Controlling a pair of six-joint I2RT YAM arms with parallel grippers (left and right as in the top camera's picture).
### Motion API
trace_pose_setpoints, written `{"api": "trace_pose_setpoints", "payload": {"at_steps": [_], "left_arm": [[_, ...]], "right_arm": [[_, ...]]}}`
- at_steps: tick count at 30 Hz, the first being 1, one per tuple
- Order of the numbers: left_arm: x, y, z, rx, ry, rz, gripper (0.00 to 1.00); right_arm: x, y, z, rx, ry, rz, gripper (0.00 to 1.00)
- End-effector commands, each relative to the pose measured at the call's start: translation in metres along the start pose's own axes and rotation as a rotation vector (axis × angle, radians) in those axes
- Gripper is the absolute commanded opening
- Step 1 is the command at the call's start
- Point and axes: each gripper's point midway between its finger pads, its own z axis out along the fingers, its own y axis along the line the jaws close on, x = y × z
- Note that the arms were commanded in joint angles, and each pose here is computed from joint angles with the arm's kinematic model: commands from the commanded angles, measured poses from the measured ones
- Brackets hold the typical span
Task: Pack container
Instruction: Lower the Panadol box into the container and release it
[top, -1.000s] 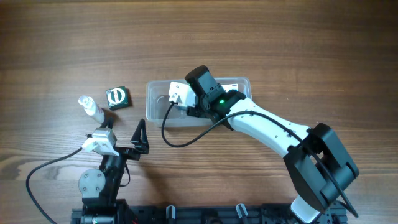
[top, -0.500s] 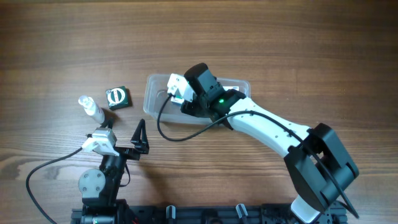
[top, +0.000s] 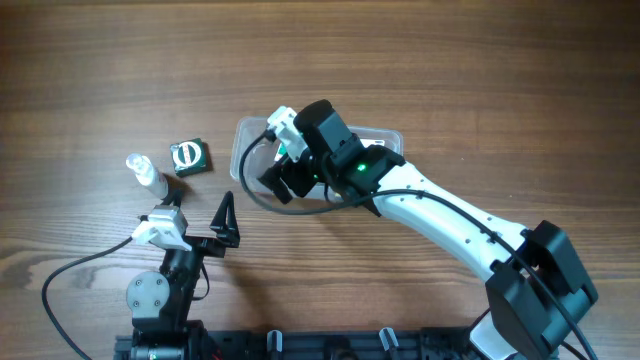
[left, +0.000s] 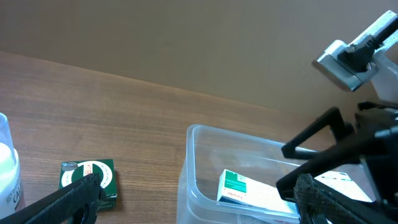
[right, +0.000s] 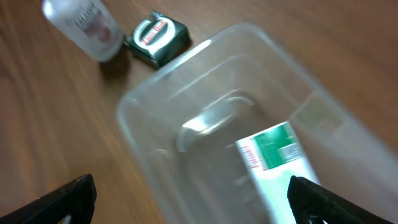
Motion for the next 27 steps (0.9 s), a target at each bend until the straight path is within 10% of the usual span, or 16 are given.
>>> {"api": "trace_pose_setpoints", "payload": {"at_steps": [1,8,27], "left_arm": [[0.002,-0.001,0.000,0.002,0.002,0.016,1.00],[0.002,-0.001,0.000,0.002,0.002,0.016,1.00],[0.002,-0.001,0.000,0.002,0.002,0.016,1.00]], "right_arm": [[-0.015,0.013,-0.010,-0.080,-0.028,0.235,0.95],[0.011,-0.012,-0.020,-0.012,0.097,0.413,0.54],[0.014,-0.034,-0.069,0.193,0.328,0.480,0.39]]}}
